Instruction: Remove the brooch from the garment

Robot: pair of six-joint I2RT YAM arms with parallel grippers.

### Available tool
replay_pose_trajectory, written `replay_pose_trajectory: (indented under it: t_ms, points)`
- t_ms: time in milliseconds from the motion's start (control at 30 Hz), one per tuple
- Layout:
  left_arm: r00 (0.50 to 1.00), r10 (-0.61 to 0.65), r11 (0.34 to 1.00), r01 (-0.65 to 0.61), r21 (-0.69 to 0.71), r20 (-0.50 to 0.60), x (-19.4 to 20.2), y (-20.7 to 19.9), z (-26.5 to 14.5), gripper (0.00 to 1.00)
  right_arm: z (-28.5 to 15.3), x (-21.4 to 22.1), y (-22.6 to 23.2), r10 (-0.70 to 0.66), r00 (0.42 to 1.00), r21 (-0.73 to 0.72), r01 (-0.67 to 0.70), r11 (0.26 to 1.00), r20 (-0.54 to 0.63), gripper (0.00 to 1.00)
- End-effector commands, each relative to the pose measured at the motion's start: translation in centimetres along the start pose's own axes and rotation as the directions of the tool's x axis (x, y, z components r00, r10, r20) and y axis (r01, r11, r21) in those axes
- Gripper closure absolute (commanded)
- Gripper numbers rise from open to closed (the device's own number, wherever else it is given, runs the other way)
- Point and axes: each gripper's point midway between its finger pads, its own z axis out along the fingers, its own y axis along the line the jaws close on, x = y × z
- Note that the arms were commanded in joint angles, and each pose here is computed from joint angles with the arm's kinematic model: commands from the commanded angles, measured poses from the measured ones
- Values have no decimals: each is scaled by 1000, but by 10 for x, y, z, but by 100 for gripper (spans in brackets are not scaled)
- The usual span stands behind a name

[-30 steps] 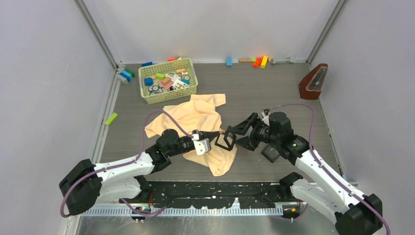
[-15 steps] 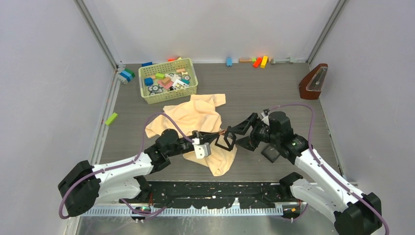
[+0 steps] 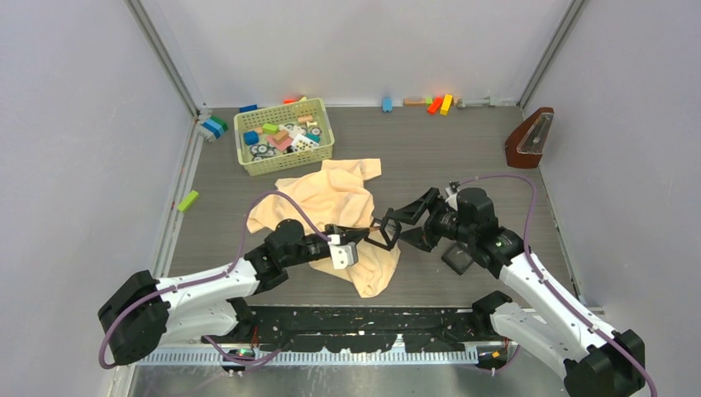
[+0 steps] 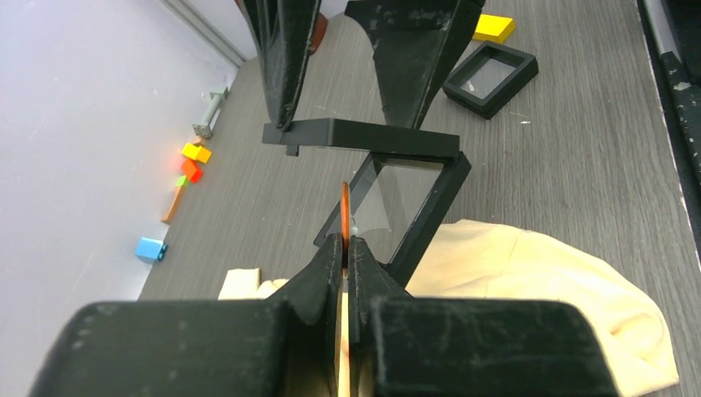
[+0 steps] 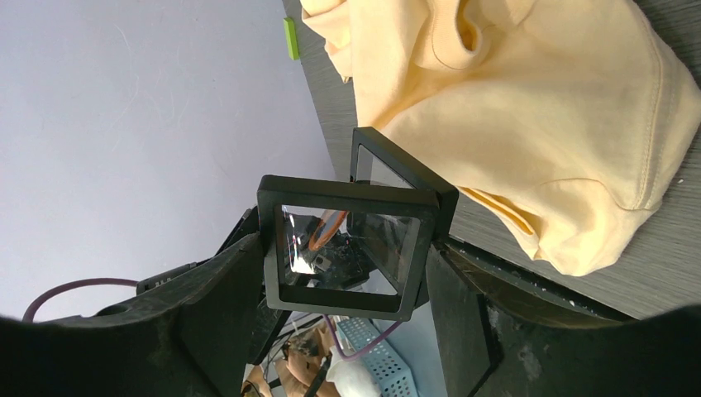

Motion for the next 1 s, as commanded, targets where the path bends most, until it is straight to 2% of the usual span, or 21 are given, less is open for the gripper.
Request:
replay_pose_trajectory:
  t_ms: [0, 533, 800, 967]
  points:
    - [997, 53, 998, -54, 26, 61, -16, 0, 1, 100, -6, -2, 33, -40, 999, -88, 40, 995, -2, 63]
    - [994, 106, 990, -108, 96, 21, -12, -10, 28, 100, -5, -2, 35, -42, 999, -92, 41, 995, -5, 63]
    - [997, 71, 980, -69, 186, -5, -13, -30, 22, 73, 1, -9, 25, -49, 998, -63, 51, 997, 30, 63]
    - [999, 40, 978, -36, 207, -15, -17, -33, 16, 66, 8, -13, 13, -60, 997, -40, 61, 997, 43, 63]
